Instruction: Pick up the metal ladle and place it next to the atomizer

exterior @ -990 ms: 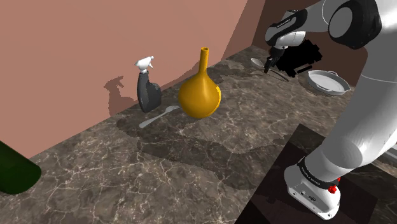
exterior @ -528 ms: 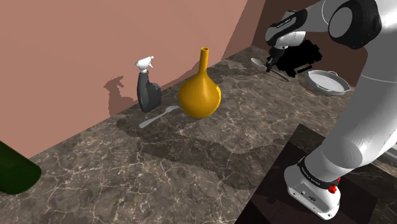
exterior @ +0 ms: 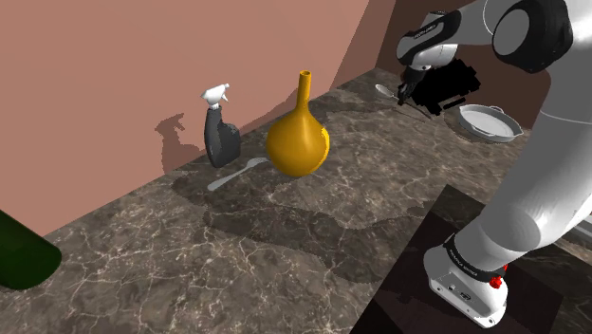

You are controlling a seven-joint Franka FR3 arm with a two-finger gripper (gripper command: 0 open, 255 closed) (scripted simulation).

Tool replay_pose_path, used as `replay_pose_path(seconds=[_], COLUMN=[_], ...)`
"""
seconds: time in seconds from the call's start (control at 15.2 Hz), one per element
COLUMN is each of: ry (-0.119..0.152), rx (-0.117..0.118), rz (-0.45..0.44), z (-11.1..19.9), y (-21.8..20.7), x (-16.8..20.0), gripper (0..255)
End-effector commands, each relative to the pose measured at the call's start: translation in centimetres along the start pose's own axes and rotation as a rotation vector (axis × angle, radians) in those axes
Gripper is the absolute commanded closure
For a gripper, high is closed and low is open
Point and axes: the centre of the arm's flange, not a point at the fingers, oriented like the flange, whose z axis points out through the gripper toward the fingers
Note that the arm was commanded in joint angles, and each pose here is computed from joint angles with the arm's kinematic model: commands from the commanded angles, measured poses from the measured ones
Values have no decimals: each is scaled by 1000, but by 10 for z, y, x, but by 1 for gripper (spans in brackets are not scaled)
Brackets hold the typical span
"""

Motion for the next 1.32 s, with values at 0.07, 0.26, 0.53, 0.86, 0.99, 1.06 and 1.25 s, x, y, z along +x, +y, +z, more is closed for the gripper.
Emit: replay_pose_path(seconds=[0.07, 0.26, 0.53, 0.86, 0.99, 1.06, 1.25], ry=[0, 0, 0, 0, 0, 0, 0], rx=[0, 0, 0, 0, 0, 0, 0], rz=[0, 0, 0, 0, 0, 0, 0], z=[-16, -31, -52, -78, -89, -94, -110], y=[2, 4, 6, 9, 10, 11, 13], x=[0, 0, 1, 2, 2, 2, 2], gripper=[255, 255, 255, 255, 255, 255, 255])
